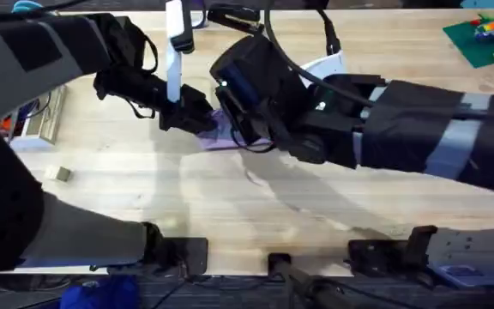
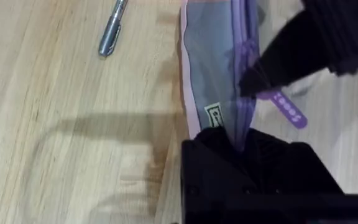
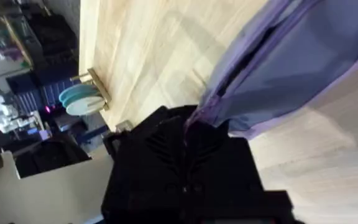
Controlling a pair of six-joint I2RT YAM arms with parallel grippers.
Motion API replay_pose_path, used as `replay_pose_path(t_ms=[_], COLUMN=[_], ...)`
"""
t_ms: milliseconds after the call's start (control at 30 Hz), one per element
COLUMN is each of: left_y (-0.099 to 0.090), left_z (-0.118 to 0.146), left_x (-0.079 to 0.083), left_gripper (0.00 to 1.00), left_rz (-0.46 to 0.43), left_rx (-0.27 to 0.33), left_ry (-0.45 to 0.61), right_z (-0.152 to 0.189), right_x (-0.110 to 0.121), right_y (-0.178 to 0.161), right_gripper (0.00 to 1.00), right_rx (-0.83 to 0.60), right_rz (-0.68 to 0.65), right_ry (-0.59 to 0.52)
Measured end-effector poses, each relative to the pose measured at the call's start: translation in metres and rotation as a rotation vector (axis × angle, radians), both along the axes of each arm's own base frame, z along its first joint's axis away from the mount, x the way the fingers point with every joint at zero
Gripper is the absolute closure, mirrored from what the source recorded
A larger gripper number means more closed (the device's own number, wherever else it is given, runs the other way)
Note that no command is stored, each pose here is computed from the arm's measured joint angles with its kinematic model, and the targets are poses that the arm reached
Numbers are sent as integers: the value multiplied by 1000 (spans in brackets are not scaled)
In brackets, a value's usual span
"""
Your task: Unzip the bag, pick up the pens from the table one at a time and place them inside, then zip the bag closed.
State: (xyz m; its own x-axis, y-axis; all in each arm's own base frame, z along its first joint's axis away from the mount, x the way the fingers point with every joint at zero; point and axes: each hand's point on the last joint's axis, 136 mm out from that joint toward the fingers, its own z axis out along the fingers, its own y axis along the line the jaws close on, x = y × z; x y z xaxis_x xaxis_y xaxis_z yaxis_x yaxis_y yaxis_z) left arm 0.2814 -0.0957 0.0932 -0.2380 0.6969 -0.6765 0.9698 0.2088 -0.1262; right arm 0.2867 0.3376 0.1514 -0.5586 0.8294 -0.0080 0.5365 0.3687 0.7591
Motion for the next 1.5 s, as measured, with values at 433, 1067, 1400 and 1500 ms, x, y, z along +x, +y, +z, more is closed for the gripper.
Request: replay_pose_path(t_ms=[433, 1067, 1400, 1500], left_y=[1, 4, 2, 2], left_z=[-1, -2, 0, 0], left_x=[0, 0, 0, 0], left_gripper=[958, 958, 958, 958], left_rz=[0, 8, 7, 6], left_rx=[6, 14, 2, 3], left_ry=[1, 4, 3, 1], right_z=[-23, -20, 9, 21], right_x=[-17, -17, -17, -24], right_y=[31, 38, 28, 15], right_gripper=[968, 920, 54, 8], right_rx=[41, 55, -7, -42], right_rz=[100, 123, 194, 210], right_ry=[73, 54, -54, -66])
